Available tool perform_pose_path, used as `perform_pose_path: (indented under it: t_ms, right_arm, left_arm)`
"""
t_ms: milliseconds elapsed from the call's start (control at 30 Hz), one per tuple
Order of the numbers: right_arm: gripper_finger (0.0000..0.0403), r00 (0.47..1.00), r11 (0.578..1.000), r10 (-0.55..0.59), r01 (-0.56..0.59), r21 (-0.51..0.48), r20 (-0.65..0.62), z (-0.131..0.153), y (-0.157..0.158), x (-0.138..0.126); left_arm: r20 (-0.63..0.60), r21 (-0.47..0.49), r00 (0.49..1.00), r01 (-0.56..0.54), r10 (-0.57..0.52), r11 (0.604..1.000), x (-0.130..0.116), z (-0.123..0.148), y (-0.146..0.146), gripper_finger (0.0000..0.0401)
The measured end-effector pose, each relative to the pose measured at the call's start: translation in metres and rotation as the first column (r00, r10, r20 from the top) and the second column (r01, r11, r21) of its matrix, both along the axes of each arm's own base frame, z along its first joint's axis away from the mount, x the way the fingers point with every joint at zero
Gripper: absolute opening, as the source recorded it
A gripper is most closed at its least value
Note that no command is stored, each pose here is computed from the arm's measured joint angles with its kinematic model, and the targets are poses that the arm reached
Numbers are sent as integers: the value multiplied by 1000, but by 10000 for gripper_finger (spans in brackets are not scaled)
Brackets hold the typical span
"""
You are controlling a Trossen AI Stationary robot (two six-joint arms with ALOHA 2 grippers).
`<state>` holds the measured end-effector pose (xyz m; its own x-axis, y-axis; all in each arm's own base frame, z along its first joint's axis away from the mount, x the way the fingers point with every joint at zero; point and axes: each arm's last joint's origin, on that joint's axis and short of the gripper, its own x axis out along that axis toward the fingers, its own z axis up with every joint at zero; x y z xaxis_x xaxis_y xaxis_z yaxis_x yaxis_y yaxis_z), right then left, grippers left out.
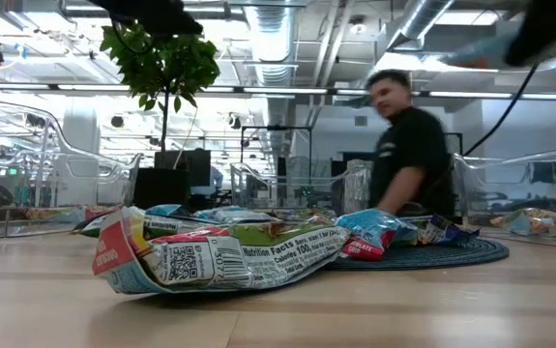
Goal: Pick and place Granola Bars by type
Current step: Put the orange granola bar into the right transparent bin, then put the bottom red granola bar into the left transparent bin
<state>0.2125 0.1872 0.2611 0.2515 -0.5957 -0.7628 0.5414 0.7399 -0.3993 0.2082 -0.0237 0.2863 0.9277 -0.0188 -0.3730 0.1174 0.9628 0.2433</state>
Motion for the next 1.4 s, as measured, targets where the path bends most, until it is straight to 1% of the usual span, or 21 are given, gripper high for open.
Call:
perform_pose_path:
  t_ms: [100,167,233,333,433,533,733,867,1000,1200,1300,1333,1400]
  right_arm:
    - [50,993,994,-105,104,24,58,-6,-20,-20]
    - [50,975,978,-204,199,64,83,-13,-31,-31]
    - [50,949,950,-299,286,125,99,-21,-39,-38]
    - [50,912,904,-402,381,196,81,-33,-47,-45]
    - [50,879,862,-475,452,228,53,-44,-51,-47]
    - [50,841,823,-539,516,238,39,-51,-56,-47]
    - [50,817,798,-575,551,243,40,-54,-62,-42]
    - [55,826,807,-563,544,229,21,-54,-67,-39]
    - [72,822,804,-569,553,218,13,-54,-71,-37]
    - [113,811,798,-585,573,188,9,-52,-74,-39]
    - [132,814,804,-580,570,169,13,-52,-75,-40]
    - [137,822,814,-569,557,164,36,-52,-75,-40]
    - [145,846,851,-521,506,140,109,-51,-73,-39]
  left_arm:
    - [0,5,1000,-12,12,1000,0,0,0,153]
    - [0,8,1000,-18,18,1000,0,0,1,153]
    - [-8,9,1000,-20,20,1000,0,-1,1,153]
    - [-14,10,1000,-20,20,1000,-1,-1,1,153]
    - [-16,8,1000,-21,21,1000,-1,-1,1,153]
    - [-19,4,1000,-23,23,1000,-1,-2,1,153]
    - [-48,6,999,-25,25,1000,-2,-4,1,153]
    - [-66,9,997,-25,26,1000,-3,-6,1,153]
    - [-81,12,996,-29,30,1000,-3,-7,1,153]
    - [-108,25,992,-57,60,998,-5,-10,2,153]
    - [-128,35,989,-71,75,997,-6,-11,3,153]
    - [-136,36,988,-70,74,997,-6,-12,3,153]
    - [-149,37,986,-68,73,997,-7,-13,3,153]
